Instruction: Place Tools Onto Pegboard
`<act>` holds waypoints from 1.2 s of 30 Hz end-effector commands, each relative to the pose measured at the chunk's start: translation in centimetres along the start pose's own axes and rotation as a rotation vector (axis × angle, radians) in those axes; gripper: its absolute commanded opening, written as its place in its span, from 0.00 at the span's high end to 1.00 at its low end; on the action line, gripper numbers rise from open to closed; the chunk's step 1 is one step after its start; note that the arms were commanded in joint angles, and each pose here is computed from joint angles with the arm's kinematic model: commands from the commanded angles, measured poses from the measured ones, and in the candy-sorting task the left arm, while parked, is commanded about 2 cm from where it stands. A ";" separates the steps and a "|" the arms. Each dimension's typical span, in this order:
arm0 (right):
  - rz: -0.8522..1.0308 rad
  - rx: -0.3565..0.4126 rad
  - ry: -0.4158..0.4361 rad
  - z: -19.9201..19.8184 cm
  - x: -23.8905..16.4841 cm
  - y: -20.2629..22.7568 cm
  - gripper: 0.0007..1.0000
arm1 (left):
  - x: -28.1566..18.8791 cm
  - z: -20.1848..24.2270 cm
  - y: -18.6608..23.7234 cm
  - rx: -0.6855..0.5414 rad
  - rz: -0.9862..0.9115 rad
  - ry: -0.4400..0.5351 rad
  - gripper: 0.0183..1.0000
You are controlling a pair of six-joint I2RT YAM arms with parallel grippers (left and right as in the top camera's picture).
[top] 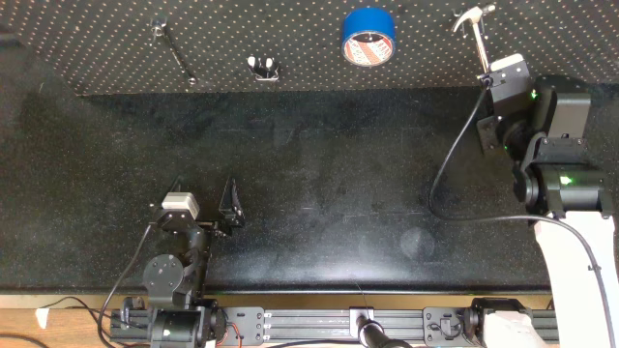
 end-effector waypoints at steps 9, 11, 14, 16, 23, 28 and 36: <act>0.086 0.031 0.078 -1.2 4.3 0.6 0.78 | 0.0 -0.1 0.1 0.015 -0.001 0.012 0.00; 0.089 0.031 0.078 -1.2 4.4 0.7 0.26 | 0.0 -0.1 0.1 0.015 -0.001 0.012 0.00; 0.073 0.031 0.061 -0.9 4.0 0.4 0.05 | 0.0 -0.1 0.1 0.015 -0.001 0.012 0.00; 0.023 0.024 -0.007 0.1 2.4 -0.4 0.04 | 0.0 -0.1 0.1 0.015 -0.001 0.012 0.00; -0.264 -0.004 0.041 0.3 -7.7 -3.0 0.04 | 0.0 -0.1 0.1 0.015 -0.001 0.012 0.00; -0.321 0.052 0.126 0.1 -13.8 -0.6 0.04 | 0.0 -0.1 0.1 0.015 -0.001 0.012 0.00; -0.693 0.589 -0.052 1.3 -11.9 6.8 0.04 | 0.0 -0.1 0.1 0.016 -0.001 0.012 0.00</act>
Point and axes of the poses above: each gripper's point midway between its finger pads, its own x axis out along the fingers, its own z axis along the line the jaws close on, y = z × x, the point moved 6 cm from there along -x, back along the fingers, and after that the axes turned 13 degrees about x, right-handed, at the moved point
